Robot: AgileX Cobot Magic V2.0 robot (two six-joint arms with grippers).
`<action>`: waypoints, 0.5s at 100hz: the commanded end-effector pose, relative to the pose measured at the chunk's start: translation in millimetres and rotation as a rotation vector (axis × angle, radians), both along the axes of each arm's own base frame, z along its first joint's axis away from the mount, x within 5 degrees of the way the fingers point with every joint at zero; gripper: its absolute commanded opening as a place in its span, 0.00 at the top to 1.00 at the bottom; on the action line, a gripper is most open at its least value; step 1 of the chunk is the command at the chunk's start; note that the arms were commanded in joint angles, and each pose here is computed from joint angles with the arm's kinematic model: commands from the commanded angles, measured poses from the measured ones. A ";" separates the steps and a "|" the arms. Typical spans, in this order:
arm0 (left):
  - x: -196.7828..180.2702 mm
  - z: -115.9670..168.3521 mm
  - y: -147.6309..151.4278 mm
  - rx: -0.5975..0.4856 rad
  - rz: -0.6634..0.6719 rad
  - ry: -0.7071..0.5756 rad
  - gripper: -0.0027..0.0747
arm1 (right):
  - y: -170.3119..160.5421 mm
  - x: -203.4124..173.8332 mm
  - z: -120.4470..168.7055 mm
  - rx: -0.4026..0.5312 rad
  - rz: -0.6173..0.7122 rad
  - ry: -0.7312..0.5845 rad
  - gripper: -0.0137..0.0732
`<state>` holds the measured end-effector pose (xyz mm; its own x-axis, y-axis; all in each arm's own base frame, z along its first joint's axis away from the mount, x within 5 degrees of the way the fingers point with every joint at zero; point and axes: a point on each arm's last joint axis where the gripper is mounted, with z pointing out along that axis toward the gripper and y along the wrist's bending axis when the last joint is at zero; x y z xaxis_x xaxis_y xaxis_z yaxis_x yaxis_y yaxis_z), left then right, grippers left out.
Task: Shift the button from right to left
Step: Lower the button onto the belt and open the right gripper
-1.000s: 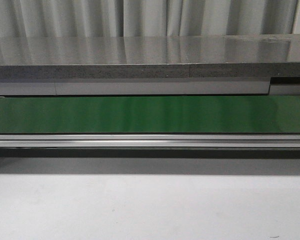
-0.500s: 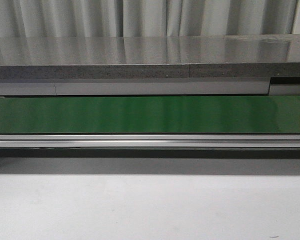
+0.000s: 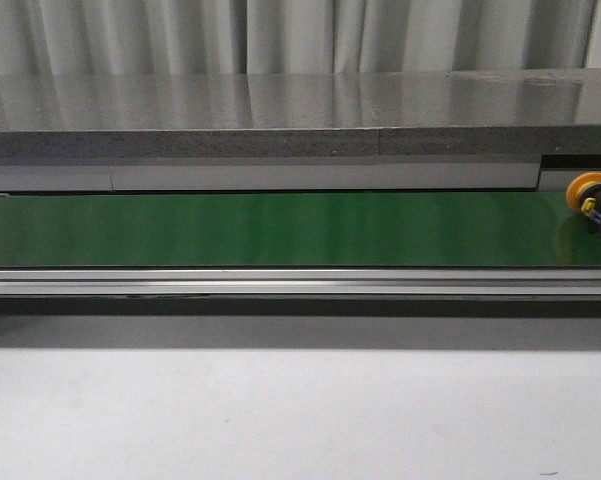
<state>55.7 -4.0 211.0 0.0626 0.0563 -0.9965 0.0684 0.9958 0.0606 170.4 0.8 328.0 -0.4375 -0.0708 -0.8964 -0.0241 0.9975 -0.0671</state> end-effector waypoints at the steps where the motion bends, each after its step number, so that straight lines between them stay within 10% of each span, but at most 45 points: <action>1: -1.6 -4.8 -0.3 -0.023 -0.007 -0.073 0.96 | 7.5 -11.6 3.9 0.014 0.051 -0.125 0.24; 50: -1.6 -4.8 -0.3 -0.023 -0.007 -0.073 0.96 | 9.3 -83.5 -31.1 0.044 0.113 -0.207 0.30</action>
<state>55.7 -4.0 211.0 0.0626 0.0563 -0.9965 0.0684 0.9958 0.0606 92.8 10.6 284.8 -0.3292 -0.0707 -0.9416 -0.1241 0.9918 -0.0311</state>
